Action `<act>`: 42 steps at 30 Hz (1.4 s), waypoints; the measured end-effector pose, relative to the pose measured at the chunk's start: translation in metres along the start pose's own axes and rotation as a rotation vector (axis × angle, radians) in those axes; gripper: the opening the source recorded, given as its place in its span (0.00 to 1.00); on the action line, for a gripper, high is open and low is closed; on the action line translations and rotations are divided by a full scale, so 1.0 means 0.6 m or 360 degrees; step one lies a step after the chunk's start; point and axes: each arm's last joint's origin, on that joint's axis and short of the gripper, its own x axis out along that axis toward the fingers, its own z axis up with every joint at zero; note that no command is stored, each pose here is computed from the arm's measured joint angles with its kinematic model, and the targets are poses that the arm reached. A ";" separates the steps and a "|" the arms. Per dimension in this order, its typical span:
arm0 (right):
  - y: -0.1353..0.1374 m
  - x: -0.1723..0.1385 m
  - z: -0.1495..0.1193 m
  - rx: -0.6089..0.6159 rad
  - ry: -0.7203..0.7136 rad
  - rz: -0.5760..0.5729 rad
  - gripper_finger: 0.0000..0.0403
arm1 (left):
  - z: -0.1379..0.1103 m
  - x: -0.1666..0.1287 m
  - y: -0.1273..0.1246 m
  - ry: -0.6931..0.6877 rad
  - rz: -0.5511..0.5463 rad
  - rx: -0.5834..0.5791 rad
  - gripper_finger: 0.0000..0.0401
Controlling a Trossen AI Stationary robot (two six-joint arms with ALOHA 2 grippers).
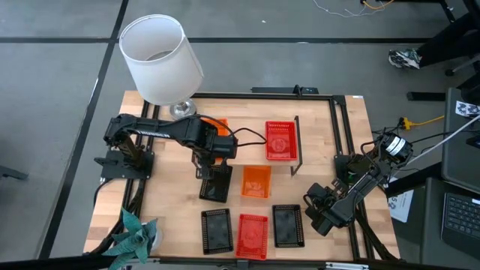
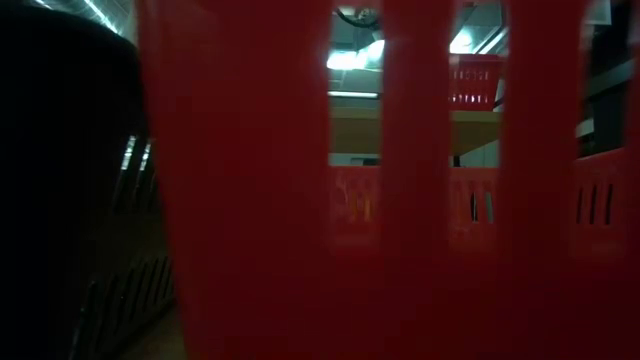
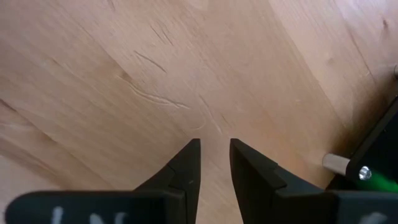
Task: Stack baskets on shelf by color
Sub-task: Stack the bottom orange bin on top of the orange bin on the shelf, then stack the orange bin on top of the orange bin on the shelf
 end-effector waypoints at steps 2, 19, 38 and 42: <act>0.000 0.000 0.000 0.0000 0.0000 0.0000 0.21 | 0.000 0.000 0.000 0.0000 0.0000 0.0000 0.16; 0.000 0.000 0.000 -0.0026 0.0000 0.0001 0.21 | 0.001 -0.059 0.012 -0.0150 0.0029 -0.0028 0.18; 0.000 0.000 0.000 -0.0029 0.0001 0.0001 0.21 | 0.082 -0.093 -0.070 -0.0941 -0.0375 0.0007 0.18; 0.000 0.000 -0.001 -0.0029 0.0022 0.0004 0.21 | 0.113 -0.074 -0.122 -0.1090 -0.0409 0.0095 0.17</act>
